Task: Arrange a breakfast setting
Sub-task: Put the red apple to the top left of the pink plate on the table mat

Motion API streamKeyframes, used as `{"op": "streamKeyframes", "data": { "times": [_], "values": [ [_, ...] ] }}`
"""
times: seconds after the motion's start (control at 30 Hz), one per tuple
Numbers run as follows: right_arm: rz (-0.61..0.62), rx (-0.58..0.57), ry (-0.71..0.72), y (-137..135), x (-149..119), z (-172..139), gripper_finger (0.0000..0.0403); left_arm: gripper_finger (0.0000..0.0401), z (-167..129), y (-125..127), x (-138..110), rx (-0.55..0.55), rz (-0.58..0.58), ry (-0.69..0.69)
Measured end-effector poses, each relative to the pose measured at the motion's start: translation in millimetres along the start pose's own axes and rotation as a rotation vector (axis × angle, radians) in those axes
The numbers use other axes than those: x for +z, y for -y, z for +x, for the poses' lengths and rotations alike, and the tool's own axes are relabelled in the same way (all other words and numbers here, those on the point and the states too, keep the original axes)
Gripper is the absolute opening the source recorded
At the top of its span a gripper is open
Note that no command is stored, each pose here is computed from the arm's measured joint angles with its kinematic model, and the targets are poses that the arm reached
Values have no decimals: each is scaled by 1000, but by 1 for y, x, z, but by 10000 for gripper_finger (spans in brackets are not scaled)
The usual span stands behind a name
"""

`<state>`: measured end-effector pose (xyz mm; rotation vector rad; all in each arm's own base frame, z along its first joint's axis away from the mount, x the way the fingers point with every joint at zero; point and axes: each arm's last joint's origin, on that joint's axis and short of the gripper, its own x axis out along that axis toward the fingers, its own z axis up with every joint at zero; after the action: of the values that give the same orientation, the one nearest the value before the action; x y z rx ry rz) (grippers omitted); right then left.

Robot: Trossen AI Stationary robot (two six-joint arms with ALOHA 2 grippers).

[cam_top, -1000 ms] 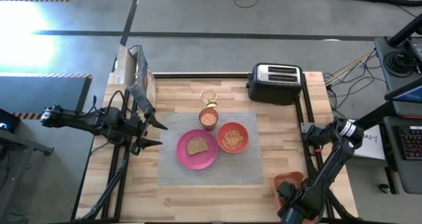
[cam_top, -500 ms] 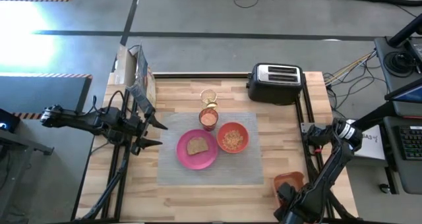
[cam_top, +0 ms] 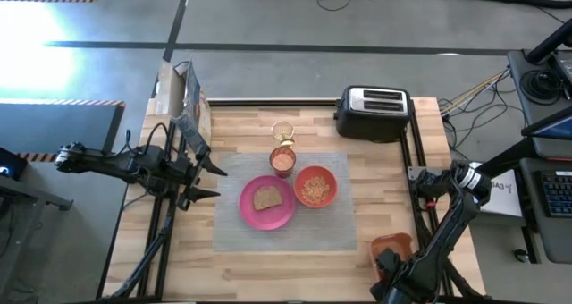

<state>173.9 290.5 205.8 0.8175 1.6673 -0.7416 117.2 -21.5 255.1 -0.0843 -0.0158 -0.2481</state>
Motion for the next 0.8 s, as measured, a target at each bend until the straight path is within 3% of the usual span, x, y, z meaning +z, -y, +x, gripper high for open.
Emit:
{"op": "streamKeyframes", "data": {
  "times": [0.13,0.33,0.8],
  "values": [
    [-73,14,-2,-1,0,-1,215,262,0,0,0,0,-7,-1],
    [-29,13,-10,-1,1,-1,220,263,0,0,0,0,-8,-5],
    [-67,10,-8,-1,1,-2,295,262,0,0,0,0,-8,-2]
  ]
}}
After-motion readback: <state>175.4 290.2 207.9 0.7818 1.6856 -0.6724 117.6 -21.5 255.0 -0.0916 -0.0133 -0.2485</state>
